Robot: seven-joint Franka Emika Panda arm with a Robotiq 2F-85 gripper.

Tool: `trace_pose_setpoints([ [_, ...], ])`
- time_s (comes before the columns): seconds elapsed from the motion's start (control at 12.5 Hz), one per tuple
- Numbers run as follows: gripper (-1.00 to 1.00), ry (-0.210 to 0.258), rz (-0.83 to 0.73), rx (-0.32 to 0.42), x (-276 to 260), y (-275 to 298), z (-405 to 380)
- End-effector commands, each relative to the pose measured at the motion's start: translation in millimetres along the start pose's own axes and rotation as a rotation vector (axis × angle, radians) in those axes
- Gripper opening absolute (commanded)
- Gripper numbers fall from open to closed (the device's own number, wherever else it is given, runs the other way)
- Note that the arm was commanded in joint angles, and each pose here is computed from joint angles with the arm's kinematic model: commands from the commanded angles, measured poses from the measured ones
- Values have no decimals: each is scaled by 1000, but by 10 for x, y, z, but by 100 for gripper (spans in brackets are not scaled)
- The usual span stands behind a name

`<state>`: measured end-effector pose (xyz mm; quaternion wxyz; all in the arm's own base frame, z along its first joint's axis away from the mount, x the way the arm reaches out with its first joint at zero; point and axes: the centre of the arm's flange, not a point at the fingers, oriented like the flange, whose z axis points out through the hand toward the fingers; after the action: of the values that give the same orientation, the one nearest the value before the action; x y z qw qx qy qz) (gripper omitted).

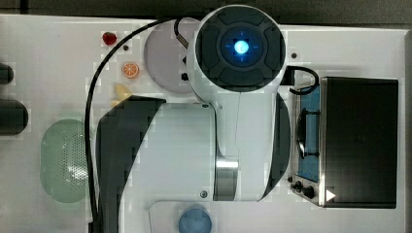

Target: Pick Ketchup from the table and place it in strainer.

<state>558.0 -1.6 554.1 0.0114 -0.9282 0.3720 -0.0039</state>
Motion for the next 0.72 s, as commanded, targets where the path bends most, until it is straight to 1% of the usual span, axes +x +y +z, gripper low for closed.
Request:
trace_pose_setpoints([
  [0.08,59,-52,91,-49,-414,751,-542],
  [0.24,99,-66,84,-62,-414,728,-401],
  [0.4,100,-79,39,-74,-404,649,-171],
  [0.48,100,-82,-10,-74,-395,594,-37],
  [0.72,100,-97,-250,-73,-378,443,452],
])
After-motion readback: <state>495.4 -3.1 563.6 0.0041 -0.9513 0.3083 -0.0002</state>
